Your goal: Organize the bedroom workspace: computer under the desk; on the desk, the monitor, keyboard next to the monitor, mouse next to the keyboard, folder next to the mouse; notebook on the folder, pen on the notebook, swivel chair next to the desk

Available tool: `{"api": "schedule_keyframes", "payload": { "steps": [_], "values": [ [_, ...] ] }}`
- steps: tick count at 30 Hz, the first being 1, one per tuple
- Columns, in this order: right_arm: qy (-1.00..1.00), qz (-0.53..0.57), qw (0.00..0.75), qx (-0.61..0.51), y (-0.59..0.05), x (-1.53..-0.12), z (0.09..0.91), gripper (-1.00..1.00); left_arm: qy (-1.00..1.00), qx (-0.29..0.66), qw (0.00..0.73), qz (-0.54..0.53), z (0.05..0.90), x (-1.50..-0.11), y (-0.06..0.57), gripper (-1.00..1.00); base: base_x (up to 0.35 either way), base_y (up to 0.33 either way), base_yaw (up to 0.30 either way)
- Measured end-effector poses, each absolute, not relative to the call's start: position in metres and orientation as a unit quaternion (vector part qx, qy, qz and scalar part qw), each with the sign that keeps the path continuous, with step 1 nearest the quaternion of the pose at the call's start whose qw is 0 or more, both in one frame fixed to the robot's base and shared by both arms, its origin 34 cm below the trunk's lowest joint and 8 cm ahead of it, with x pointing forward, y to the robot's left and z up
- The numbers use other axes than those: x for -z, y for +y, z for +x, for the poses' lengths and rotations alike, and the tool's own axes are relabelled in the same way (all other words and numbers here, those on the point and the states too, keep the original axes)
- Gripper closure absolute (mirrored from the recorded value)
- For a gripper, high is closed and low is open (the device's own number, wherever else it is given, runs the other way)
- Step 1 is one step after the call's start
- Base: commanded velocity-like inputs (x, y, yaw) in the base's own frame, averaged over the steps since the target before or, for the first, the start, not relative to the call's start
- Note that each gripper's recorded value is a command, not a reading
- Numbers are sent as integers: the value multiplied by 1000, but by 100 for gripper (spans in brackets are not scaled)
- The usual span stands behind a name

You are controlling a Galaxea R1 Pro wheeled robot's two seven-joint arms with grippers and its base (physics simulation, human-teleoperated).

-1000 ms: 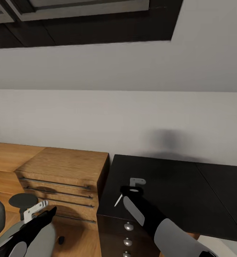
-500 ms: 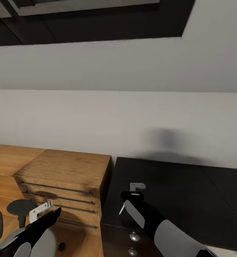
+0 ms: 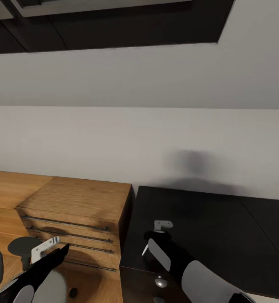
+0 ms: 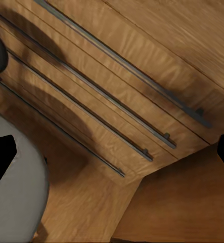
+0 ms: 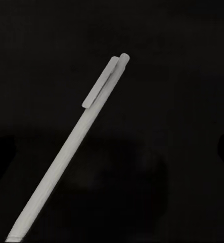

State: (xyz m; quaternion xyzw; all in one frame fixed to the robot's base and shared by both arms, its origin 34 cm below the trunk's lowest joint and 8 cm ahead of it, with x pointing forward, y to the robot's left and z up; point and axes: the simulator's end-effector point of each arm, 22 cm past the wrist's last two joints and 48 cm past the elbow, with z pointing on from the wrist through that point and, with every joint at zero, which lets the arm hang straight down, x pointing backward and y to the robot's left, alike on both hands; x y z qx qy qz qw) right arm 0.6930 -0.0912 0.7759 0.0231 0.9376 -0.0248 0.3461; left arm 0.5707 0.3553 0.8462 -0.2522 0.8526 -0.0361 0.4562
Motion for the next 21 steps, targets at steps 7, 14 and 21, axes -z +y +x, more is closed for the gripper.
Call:
{"api": "schedule_keyframes", "payload": {
  "steps": [7,14,21],
  "values": [
    [940,20,338,26,-92,-769,691,-100,845,29,461,-271,570,-845,372,-100,0,0,0],
    [939,20,344,23,-89,-772,693,-100,844,28,461,-273,570,-845,374,-100,0,0,0],
    [938,21,346,22,-88,-774,694,-100,844,28,461,-273,570,-845,374,-100,0,0,51]
  ]
}}
